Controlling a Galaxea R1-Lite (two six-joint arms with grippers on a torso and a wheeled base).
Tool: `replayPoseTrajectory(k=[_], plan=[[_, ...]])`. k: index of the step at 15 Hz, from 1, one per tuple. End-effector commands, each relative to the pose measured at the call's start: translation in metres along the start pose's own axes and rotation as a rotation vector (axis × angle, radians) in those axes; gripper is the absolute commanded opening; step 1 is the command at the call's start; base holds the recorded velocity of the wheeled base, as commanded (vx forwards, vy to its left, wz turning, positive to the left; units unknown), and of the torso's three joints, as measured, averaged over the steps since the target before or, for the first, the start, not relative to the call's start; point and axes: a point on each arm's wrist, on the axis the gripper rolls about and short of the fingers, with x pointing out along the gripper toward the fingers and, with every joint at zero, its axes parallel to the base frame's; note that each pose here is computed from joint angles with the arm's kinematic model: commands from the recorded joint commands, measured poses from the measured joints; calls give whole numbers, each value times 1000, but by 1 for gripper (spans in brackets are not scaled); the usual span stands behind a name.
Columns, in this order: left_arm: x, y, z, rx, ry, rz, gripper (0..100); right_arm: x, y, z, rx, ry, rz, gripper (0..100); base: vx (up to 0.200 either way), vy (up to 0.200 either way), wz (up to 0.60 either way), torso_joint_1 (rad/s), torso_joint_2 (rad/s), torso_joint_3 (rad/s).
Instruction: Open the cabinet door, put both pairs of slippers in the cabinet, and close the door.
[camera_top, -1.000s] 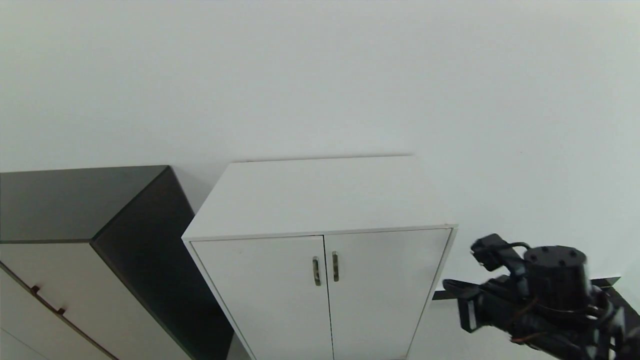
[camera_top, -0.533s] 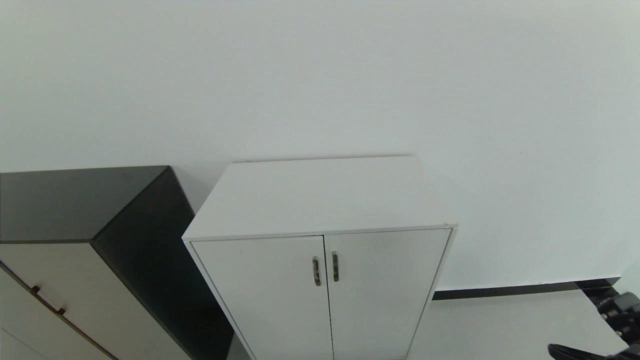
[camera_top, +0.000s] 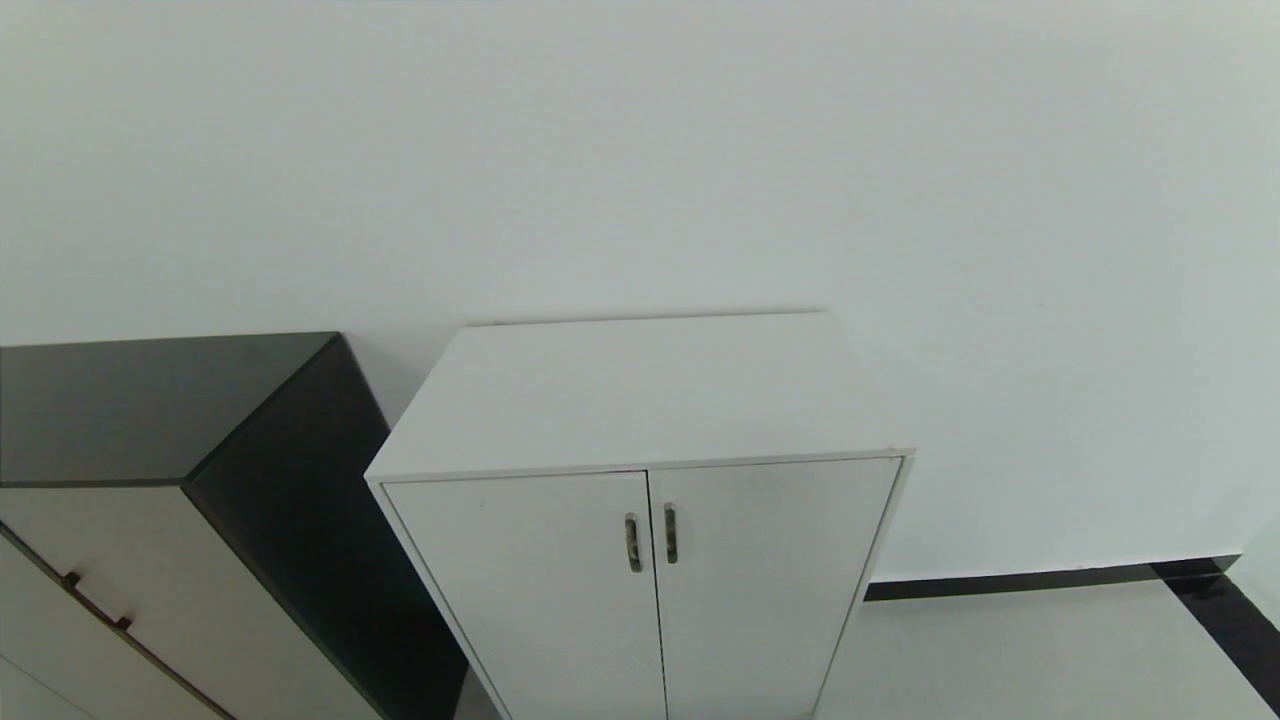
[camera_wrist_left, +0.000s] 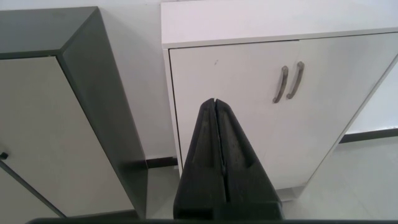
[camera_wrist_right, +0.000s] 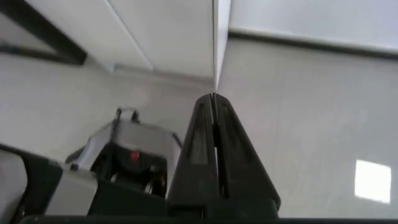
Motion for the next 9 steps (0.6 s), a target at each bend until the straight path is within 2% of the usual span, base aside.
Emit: replayPoseTrajectory(k=[1, 6, 9], plan=[[0, 0, 0, 0, 0, 1, 0, -12, 0, -4, -12, -134, 29, 0, 0, 0, 0, 0, 0, 0], [0, 0, 0, 0, 0, -1, 0, -18, 0, -7, -50, -208, 67, 0, 0, 0, 0, 0, 0, 0], [0, 0, 0, -7, 0, 2, 0, -19, 0, -13, -96, -207, 65, 0, 0, 0, 0, 0, 0, 0]])
